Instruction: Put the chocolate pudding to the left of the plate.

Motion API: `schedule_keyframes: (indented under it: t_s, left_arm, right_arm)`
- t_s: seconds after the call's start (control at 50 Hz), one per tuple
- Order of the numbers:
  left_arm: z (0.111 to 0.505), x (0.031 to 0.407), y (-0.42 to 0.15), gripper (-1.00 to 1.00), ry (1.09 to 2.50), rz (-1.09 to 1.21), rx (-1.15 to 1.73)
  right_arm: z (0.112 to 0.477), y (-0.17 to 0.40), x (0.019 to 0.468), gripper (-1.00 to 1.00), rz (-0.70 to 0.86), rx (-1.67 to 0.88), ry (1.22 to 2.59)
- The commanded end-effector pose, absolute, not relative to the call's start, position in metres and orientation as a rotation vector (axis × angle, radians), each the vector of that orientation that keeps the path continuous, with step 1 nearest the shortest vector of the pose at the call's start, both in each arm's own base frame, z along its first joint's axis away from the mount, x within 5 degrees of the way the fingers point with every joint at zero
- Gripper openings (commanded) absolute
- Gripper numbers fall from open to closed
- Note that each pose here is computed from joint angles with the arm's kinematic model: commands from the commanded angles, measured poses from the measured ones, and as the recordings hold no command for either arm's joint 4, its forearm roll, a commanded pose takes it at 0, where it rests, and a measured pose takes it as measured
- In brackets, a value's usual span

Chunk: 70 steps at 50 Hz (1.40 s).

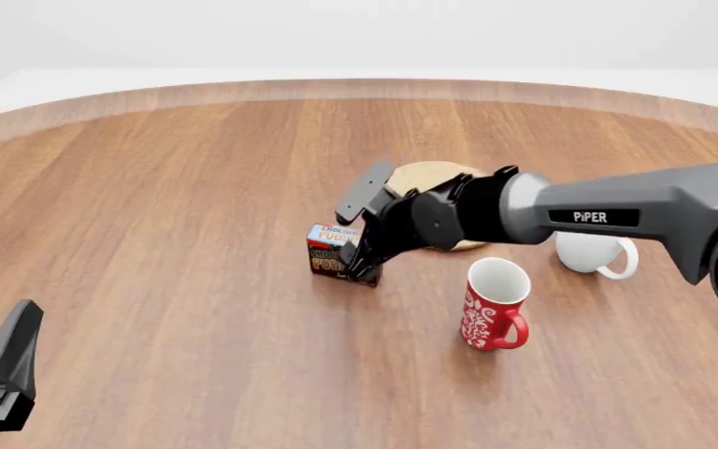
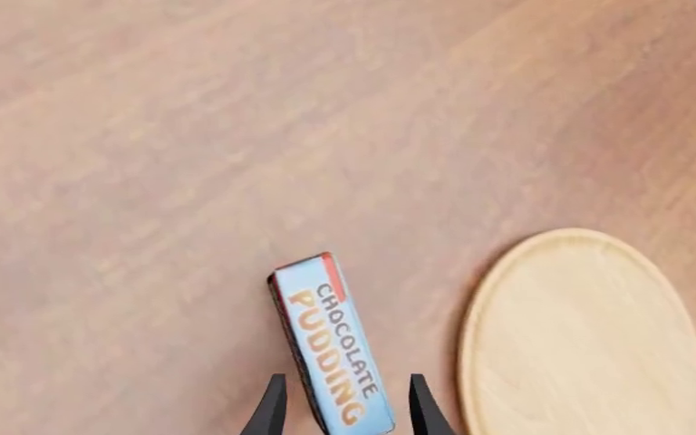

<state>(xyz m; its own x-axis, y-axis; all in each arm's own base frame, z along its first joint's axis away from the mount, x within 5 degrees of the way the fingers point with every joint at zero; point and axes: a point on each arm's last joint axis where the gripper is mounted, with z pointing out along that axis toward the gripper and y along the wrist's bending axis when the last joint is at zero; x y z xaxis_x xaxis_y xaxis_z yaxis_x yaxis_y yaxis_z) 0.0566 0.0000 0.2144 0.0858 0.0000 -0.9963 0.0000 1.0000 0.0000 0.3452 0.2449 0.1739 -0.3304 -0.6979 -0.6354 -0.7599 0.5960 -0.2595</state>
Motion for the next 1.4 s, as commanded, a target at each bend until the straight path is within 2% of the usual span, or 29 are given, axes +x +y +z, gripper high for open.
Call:
schedule_keyframes:
  t_s: [0.02,0.64,0.66,0.94,1.16,1.4]
  left_arm:
    - [0.214,0.057,0.000,1.00,1.485,0.000,0.000]
    - [0.214,0.057,0.000,1.00,1.485,0.000,0.000]
    - [0.214,0.057,0.000,1.00,1.485,0.000,0.000]
    - [0.214,0.057,0.000,1.00,1.485,0.000,0.000]
    - [0.214,0.057,0.000,1.00,1.485,0.000,0.000]
    - [0.214,0.057,0.000,1.00,1.485,0.000,0.000]
  right_arm:
    - [0.168,0.249,0.345,1.00,0.114,-1.159,2.096]
    - [0.162,0.247,0.346,1.00,0.114,-1.148,2.108]
    - [0.162,0.248,0.345,-1.00,0.115,-1.149,2.106]
    - [0.166,0.248,0.334,-1.00,0.130,-1.147,2.088]
    - [0.213,0.234,0.331,-1.00,0.109,-1.131,2.034]
    - [0.241,0.222,0.331,-1.00,0.085,-1.115,2.006]
